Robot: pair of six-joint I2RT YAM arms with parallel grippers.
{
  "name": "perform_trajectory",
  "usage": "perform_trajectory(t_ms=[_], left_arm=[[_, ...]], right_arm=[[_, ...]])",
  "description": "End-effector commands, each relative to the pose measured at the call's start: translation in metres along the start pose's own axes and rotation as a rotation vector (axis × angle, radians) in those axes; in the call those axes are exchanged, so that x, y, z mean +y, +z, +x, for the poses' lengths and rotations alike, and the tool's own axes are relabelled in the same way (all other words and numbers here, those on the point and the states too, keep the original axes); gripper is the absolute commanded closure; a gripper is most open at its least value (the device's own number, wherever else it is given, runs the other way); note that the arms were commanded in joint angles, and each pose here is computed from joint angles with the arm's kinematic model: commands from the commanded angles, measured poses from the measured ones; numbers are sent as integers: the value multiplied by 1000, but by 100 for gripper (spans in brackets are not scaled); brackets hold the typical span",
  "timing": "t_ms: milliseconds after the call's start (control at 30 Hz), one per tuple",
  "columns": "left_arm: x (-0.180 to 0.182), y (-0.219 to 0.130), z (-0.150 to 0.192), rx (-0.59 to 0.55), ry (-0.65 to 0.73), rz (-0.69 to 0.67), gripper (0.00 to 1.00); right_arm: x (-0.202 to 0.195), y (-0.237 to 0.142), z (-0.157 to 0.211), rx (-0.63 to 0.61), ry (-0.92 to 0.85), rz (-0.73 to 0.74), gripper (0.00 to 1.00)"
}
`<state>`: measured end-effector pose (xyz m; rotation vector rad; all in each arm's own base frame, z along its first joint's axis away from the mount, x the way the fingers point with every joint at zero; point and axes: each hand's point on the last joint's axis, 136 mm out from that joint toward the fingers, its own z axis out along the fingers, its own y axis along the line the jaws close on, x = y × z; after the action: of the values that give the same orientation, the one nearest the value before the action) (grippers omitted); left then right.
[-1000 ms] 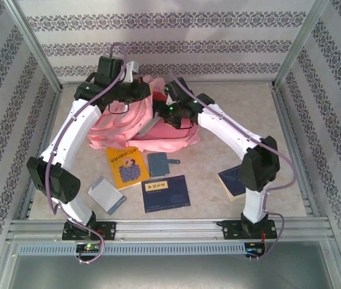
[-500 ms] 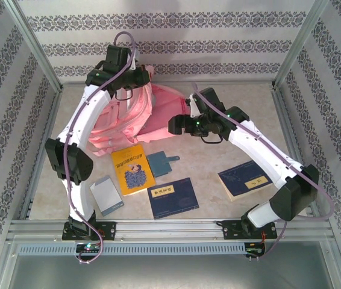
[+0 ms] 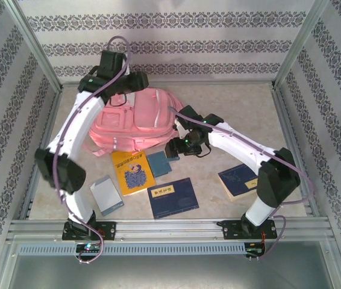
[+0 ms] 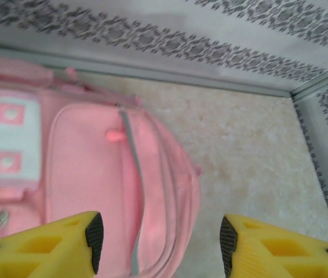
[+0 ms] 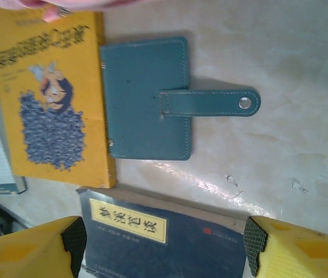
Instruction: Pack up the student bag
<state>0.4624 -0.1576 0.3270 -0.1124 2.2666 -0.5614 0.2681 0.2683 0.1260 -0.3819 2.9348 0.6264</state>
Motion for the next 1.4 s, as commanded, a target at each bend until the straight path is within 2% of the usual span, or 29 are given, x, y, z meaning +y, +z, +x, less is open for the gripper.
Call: perform_trajectory(t_ms=[0,133,233,333,467,667,1033,1367], left_arm=[[10,-40,29,-6,-30,-23,44],[13,-34,114,142,-142,78,52],[16,-24,175,246,-172,87,59],[22,-11,220,309,-237,92,68],[35,5,261,372,-265,51,76],[48,23,295,444,-270,-3,85],[70,46,331,515,-318,-68,99],[89,62,368,596,-326,-113,100]], right_arm=[[-2,26,6,63,17,6,27],[-14,49,-1,97,36,61,23],[-22,66,-9,122,41,100,21],[-25,78,-19,132,48,104,19],[-26,88,-29,145,65,81,18],[-23,100,-34,182,52,65,18],[-18,117,-18,239,101,-29,21],[11,117,-19,264,148,-238,27]])
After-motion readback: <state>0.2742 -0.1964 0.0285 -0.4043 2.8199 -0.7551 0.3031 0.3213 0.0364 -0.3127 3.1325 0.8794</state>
